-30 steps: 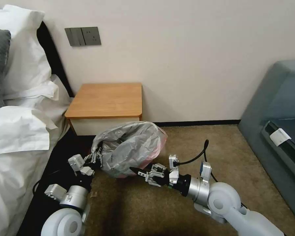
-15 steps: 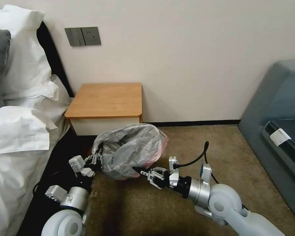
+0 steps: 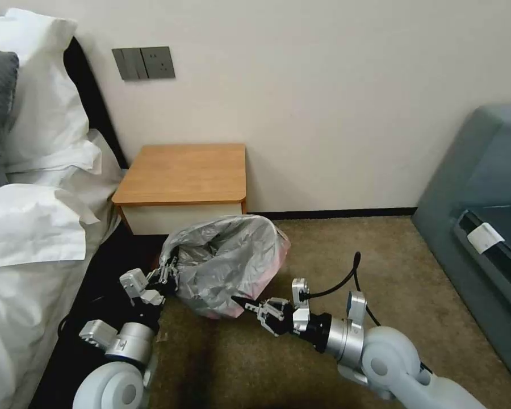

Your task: Pick up the garbage bag from the table and place it over the trash can.

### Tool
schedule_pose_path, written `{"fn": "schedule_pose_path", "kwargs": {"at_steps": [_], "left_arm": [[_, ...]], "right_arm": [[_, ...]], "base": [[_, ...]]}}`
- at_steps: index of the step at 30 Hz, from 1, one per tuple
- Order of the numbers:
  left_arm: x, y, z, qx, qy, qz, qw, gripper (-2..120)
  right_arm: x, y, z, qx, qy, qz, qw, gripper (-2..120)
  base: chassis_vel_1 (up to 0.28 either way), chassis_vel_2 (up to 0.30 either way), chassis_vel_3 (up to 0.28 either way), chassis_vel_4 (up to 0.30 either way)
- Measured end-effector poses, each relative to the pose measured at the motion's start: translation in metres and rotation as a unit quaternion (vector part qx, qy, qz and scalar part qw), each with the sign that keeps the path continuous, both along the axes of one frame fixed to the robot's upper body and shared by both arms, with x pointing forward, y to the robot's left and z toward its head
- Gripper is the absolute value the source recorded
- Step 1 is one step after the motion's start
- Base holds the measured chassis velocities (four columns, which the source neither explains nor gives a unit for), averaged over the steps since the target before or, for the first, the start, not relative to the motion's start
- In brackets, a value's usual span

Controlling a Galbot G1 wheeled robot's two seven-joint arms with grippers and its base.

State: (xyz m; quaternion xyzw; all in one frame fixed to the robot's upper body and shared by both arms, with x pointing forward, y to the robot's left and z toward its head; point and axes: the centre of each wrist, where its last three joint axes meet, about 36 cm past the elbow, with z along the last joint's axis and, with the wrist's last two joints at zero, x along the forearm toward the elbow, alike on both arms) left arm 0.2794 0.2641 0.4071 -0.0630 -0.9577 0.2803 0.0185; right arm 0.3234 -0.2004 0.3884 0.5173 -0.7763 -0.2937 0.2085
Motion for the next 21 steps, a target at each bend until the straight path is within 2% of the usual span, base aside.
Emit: {"fn": "schedule_pose_path", "kwargs": {"at_steps": [11, 21], "left_arm": [[0.0, 0.001, 0.002, -0.013, 0.0, 0.005, 0.9999, 8], [-0.001, 0.0, 0.004, -0.02, 0.002, 0.004, 0.9998, 8]], "right_arm": [[-0.013, -0.002, -0.017, 0.01, 0.006, -0.04, 0.999, 0], [-0.003, 0.001, -0.026, -0.003, 0.004, -0.086, 0.996, 0]], "base": [[0.0, 0.0, 0.0, 0.0], [0.0, 0.0, 0.0, 0.0]]}}
